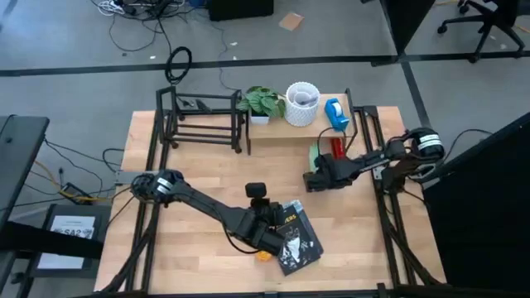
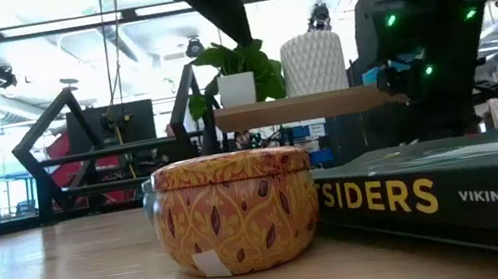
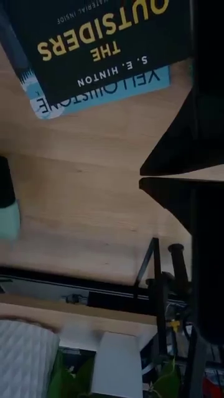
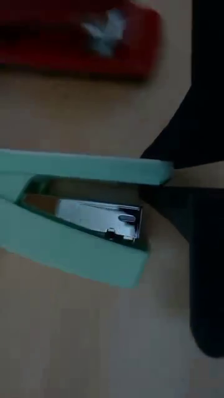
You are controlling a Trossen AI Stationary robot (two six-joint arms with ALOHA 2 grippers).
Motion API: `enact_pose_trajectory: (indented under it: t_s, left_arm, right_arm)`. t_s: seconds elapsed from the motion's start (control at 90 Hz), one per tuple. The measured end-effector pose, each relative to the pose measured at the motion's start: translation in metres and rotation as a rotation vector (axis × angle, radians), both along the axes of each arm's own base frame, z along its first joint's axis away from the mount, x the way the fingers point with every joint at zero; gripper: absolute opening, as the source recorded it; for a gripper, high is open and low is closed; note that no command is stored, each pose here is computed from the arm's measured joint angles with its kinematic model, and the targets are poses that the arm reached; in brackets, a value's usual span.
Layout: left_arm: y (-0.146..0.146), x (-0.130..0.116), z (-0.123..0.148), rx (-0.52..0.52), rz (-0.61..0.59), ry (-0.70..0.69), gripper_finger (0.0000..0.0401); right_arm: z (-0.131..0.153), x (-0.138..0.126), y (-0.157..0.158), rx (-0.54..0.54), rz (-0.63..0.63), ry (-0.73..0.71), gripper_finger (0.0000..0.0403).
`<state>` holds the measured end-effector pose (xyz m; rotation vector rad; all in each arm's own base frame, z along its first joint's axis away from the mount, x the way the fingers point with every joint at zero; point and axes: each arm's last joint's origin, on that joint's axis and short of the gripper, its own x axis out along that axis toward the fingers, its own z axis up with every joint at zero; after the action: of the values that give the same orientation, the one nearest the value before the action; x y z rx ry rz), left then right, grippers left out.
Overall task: Stock shelves
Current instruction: Put the green stapler under the shelf
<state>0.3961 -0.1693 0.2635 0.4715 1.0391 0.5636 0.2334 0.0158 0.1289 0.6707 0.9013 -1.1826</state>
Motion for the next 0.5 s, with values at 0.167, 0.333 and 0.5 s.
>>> enact_pose_trajectory:
  t_s: [0.167, 0.333, 0.5]
  left_arm:
    - [-0.001, -0.001, 0.0, 0.002, -0.001, 0.001, 0.0]
    - [-0.003, -0.002, 0.001, 0.062, -0.013, -0.008, 0.0]
    - [-0.001, 0.002, 0.004, 0.216, -0.069, -0.013, 0.0]
  right_arm:
    - [0.004, -0.015, 0.03, 0.047, 0.004, -0.18, 0.0002]
    - [-0.002, -0.047, 0.056, 0.16, 0.017, -0.486, 0.0001]
    - [-0.02, -0.078, 0.066, 0.291, 0.006, -0.809, 0.0001]
